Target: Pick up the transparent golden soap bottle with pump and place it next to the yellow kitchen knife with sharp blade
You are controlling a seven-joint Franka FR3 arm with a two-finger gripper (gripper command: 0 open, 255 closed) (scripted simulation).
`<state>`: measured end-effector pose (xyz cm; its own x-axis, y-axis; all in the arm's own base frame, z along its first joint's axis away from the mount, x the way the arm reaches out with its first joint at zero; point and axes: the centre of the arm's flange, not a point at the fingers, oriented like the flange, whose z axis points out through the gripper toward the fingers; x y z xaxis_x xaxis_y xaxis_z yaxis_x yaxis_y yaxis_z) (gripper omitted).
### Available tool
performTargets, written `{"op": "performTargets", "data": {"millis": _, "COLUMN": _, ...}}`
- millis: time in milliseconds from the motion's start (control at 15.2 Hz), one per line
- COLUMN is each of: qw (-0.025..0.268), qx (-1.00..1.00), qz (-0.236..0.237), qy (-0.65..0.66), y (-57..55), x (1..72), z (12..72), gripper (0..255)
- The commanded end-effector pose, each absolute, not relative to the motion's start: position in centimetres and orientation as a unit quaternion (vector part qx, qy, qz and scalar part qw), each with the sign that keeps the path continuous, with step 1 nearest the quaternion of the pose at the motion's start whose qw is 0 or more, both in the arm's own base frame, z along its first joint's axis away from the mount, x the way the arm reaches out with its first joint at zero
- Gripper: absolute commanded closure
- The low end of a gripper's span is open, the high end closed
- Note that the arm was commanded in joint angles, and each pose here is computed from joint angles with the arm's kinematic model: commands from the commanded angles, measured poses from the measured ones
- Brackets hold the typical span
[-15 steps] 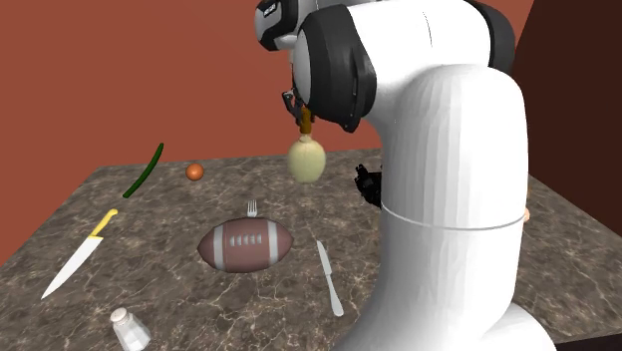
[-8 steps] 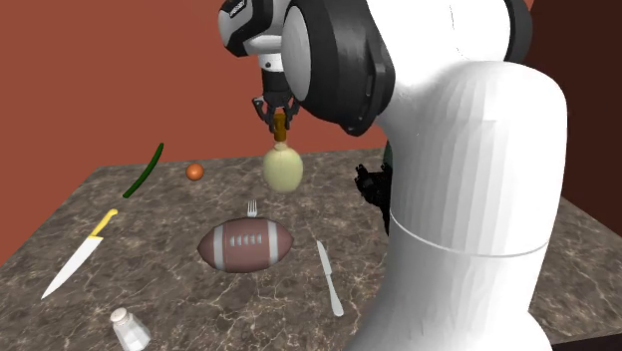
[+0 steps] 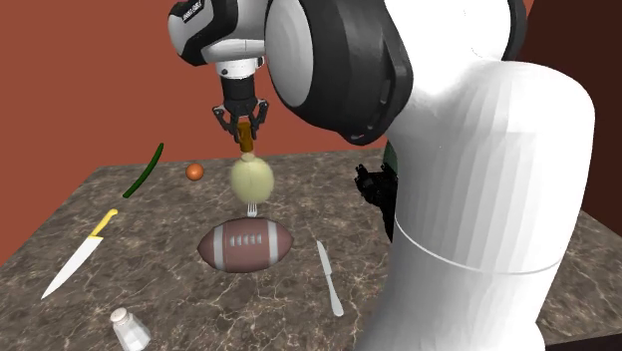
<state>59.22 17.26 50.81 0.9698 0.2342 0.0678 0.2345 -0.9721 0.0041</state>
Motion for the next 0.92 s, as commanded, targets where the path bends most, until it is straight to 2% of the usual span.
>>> {"op": "performTargets", "data": {"millis": 0, "qw": 0.002, "qx": -0.992, "qz": -0.034, "qy": -0.117, "y": 19.7, "x": 58.1, "z": 50.9, "gripper": 255}}
{"op": "performTargets", "data": {"millis": 858, "qw": 0.002, "qx": -0.992, "qz": -0.034, "qy": -0.117, "y": 35.7, "x": 51.7, "z": 50.9, "gripper": 255}}
